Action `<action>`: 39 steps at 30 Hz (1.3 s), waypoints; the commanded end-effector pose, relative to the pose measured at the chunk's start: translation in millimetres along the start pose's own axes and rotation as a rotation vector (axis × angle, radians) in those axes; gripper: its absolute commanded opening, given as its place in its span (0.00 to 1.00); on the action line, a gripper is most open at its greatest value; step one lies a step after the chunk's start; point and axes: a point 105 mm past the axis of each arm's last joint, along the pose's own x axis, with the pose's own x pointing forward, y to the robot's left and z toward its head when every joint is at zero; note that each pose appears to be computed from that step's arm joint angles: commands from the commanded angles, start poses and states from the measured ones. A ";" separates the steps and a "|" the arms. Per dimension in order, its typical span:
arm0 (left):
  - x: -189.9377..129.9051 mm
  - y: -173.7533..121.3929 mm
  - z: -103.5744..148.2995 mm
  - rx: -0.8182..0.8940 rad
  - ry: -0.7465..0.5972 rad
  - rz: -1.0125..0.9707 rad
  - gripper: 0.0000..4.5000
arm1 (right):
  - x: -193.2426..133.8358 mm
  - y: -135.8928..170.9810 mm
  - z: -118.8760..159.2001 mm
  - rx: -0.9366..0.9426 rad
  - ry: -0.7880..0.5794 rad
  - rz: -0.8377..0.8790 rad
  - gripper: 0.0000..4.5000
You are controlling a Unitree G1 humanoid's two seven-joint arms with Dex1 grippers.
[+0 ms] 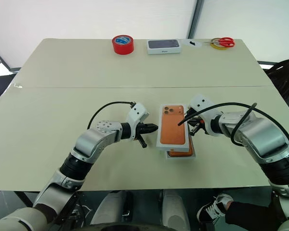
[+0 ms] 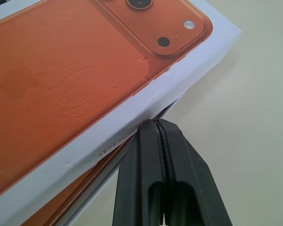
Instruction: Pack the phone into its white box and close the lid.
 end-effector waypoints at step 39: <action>6.0 -27.7 7.7 0.109 0.016 -0.122 0.00 | -19.8 4.2 -22.2 -0.103 0.061 0.020 0.01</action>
